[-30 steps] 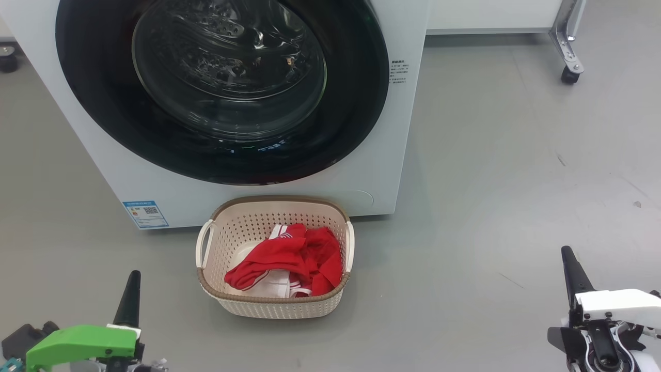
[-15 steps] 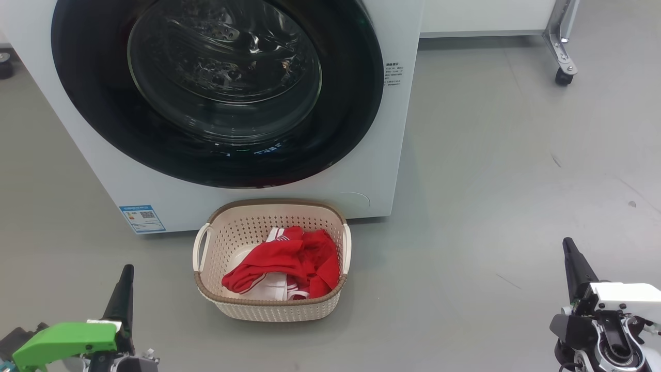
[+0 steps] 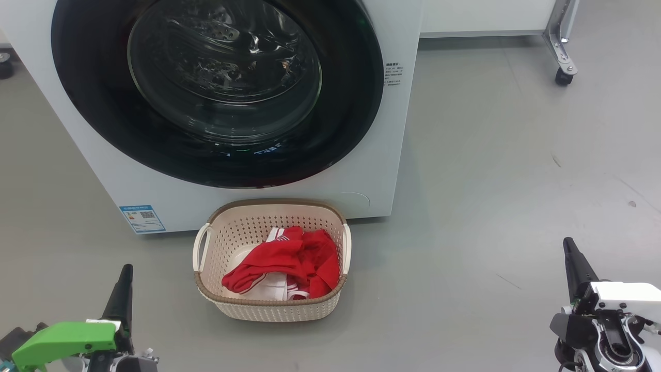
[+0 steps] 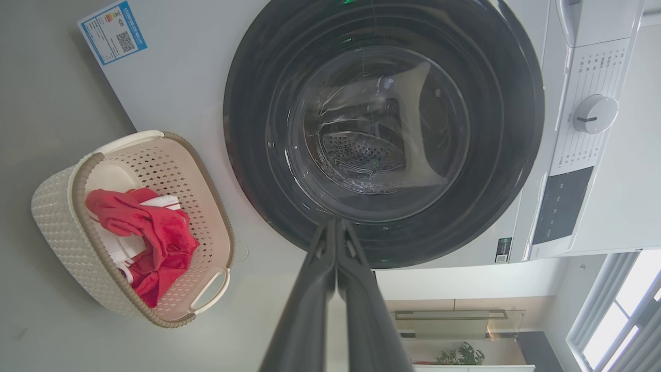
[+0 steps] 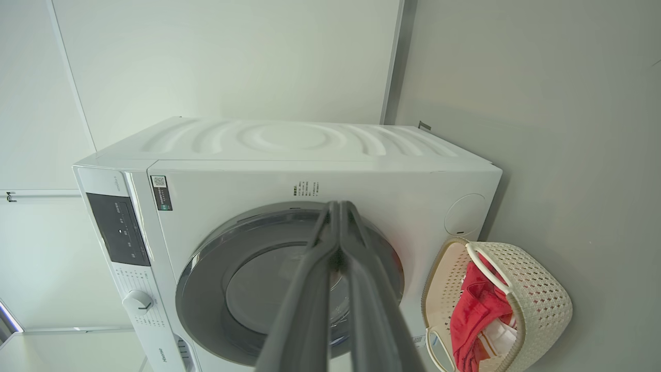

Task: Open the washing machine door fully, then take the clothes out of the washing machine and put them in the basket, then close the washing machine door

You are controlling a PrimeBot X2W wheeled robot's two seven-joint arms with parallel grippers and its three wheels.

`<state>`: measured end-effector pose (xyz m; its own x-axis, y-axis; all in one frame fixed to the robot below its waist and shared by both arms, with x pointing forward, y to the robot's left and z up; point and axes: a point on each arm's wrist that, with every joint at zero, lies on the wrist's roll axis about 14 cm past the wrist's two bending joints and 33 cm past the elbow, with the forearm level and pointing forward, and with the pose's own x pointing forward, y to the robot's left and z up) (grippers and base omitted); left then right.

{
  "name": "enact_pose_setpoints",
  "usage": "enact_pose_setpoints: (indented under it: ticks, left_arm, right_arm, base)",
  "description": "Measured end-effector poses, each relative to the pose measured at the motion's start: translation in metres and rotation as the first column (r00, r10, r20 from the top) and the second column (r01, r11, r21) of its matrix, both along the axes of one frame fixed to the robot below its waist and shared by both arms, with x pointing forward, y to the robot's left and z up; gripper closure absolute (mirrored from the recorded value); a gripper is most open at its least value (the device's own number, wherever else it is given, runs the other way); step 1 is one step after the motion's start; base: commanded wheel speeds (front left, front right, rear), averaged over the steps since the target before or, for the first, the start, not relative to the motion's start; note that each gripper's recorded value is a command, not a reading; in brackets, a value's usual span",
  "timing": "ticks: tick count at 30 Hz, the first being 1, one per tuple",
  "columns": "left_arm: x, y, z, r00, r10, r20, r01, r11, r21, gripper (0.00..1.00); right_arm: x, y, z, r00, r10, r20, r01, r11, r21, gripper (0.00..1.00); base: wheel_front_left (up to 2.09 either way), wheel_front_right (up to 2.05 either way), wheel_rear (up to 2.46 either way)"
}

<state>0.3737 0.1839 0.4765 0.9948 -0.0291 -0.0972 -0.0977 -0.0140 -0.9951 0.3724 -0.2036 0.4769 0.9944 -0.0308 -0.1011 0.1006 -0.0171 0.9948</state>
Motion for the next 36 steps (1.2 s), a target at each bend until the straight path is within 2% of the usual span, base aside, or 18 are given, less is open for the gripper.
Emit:
enact_pose_setpoints:
  ticks: [36]
  left_arm:
    - [-0.0004, 0.0012, -0.0022, 1.0, 0.004, -0.007, -0.004, 1.0, 0.0, 1.0]
  right_arm:
    - [0.0015, -0.0001, 0.0004, 1.0, 0.004, 0.002, -0.004, 1.0, 0.001, 1.0]
  base:
    - [0.0, 0.0, 0.0]
